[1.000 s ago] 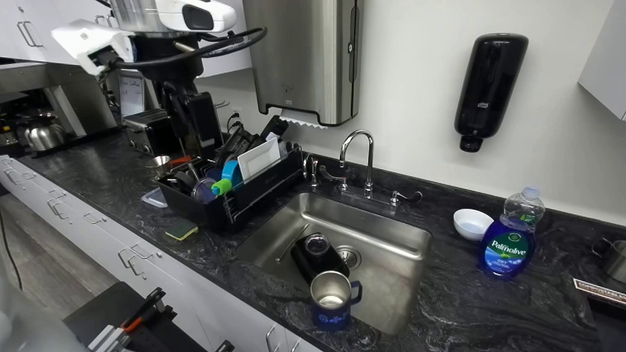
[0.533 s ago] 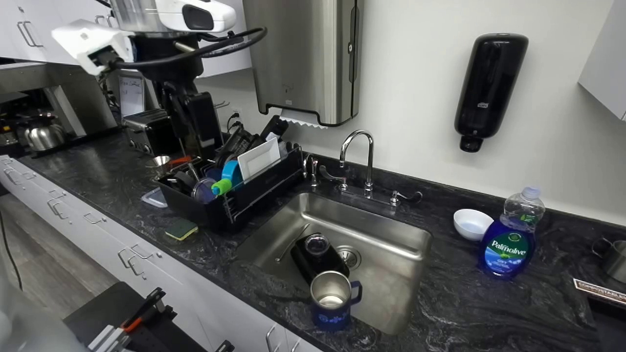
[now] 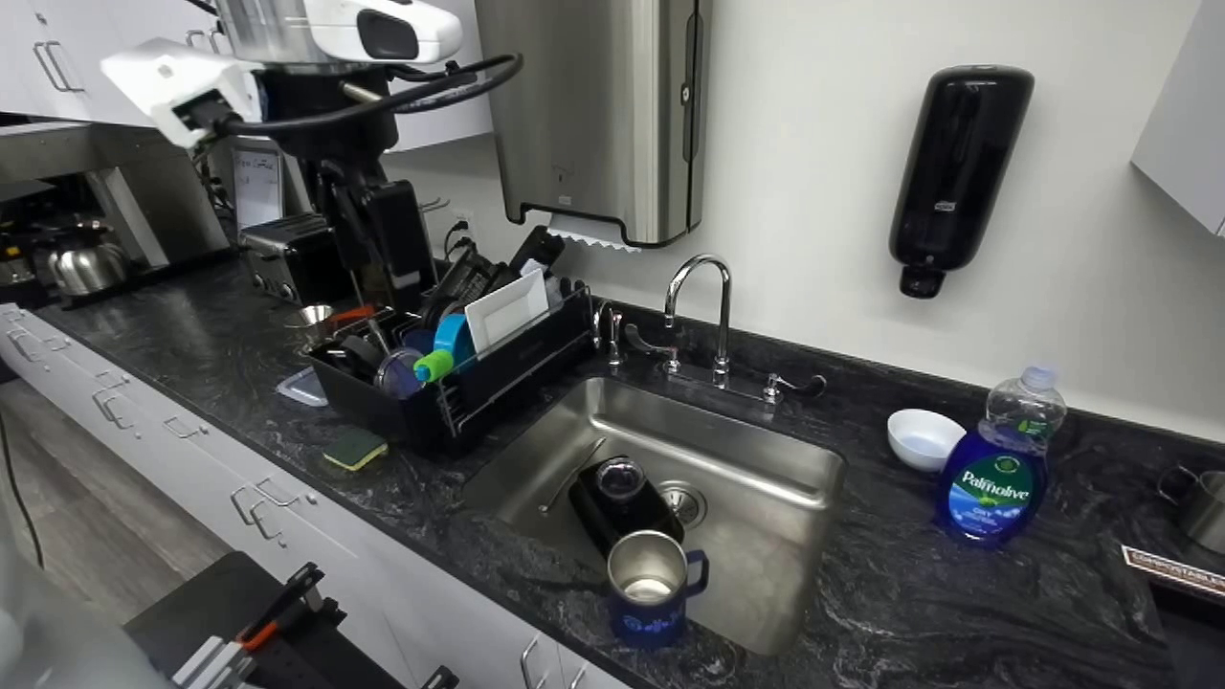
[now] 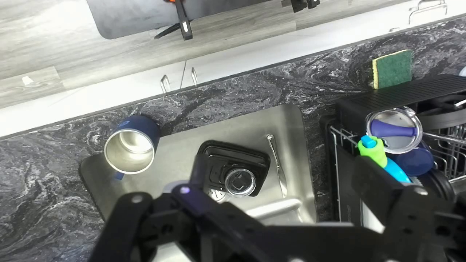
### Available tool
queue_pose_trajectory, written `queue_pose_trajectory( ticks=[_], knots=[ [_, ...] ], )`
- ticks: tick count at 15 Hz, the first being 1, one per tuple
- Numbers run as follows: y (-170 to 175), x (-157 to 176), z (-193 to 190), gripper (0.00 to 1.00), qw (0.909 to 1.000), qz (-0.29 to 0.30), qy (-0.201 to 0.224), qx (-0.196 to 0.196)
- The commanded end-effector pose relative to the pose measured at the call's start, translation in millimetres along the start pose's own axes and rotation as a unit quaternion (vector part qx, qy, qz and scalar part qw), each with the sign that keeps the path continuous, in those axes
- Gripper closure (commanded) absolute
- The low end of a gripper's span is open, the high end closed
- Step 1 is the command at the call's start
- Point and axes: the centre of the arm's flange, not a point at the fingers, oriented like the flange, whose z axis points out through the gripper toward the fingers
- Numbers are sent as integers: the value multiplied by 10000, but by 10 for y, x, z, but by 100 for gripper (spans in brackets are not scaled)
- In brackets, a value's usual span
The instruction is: Pick up the dark blue cup from the edge of the countertop and put it in the sink.
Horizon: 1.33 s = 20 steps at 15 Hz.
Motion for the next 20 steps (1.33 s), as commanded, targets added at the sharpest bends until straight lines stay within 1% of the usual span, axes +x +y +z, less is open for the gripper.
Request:
queue_pose_trajectory(
  ticks=[1,3,7,9,11,15,17,20],
  knots=[
    [-13,28,84,0,10000,-53,32,60],
    [-37,79,206,0,9999,-122,50,99],
    [-83,198,520,0,9993,-279,256,23],
    [-61,247,659,0,9988,-405,290,-15],
    [-10,296,794,0,9983,-525,261,-56],
    [131,413,1067,0,9961,-857,203,-17],
    [245,476,1179,0,9934,-1146,72,52],
    [411,556,1293,0,9885,-1512,-2,103]
  ],
)
